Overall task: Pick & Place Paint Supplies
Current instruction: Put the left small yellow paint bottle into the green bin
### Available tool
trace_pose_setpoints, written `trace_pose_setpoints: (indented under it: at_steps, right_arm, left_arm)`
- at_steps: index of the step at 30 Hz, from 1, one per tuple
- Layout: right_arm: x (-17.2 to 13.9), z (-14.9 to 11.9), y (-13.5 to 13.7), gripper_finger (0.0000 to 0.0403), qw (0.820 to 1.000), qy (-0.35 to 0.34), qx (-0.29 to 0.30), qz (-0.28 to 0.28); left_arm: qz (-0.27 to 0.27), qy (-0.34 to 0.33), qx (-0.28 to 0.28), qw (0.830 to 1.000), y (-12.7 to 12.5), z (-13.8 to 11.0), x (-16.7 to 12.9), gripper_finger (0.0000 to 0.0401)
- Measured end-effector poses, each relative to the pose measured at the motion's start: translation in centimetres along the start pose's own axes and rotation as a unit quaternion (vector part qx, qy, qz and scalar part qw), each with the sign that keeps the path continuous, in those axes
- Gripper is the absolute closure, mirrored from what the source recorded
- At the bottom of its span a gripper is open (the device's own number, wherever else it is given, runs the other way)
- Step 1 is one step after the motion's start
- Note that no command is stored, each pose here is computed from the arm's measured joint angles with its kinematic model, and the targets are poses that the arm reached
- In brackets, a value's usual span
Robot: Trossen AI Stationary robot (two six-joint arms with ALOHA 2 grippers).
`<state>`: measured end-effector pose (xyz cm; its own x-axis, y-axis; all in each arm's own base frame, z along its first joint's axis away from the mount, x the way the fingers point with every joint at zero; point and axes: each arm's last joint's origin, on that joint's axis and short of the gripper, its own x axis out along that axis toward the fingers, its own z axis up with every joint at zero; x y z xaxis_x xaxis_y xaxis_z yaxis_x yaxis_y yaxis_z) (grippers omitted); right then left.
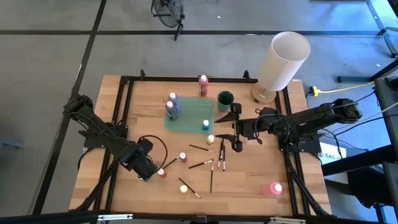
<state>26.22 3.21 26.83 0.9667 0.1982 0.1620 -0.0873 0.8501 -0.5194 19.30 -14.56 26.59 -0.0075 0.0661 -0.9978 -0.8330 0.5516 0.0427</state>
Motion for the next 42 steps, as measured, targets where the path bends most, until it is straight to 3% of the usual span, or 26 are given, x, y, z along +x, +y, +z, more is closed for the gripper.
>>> trace_pose_setpoints:
  at_steps: [10,22,29,34,42]
  right_arm:
    - [0.00,0.07,-0.04,0.0146,1.000,-0.003,0.000,-0.002]
    - [0.00,-0.07,0.03,0.0146,1.000,0.003,0.000,0.002]
    - [0.00,-0.01,0.00,0.0146,1.000,0.001,0.000,0.000]
    - [0.00,0.06,-0.05,0.0146,1.000,-0.003,0.000,-0.002]
    - [0.00,0.07,-0.05,0.0146,1.000,-0.004,0.000,-0.002]
  left_arm:
    - [0.002,-0.005,-0.049,0.999,-0.10,0.02,0.11,0.0228]
    - [0.005,0.004,-0.153,0.988,-0.07,-0.04,0.11,0.0228]
    - [0.011,0.004,-0.144,0.990,0.05,-0.04,0.11,0.0228]
    - [0.048,0.001,-0.141,0.989,0.78,-0.02,0.06,0.0228]
    - [0.039,-0.002,-0.118,0.992,0.75,0.47,-0.04,0.0228]
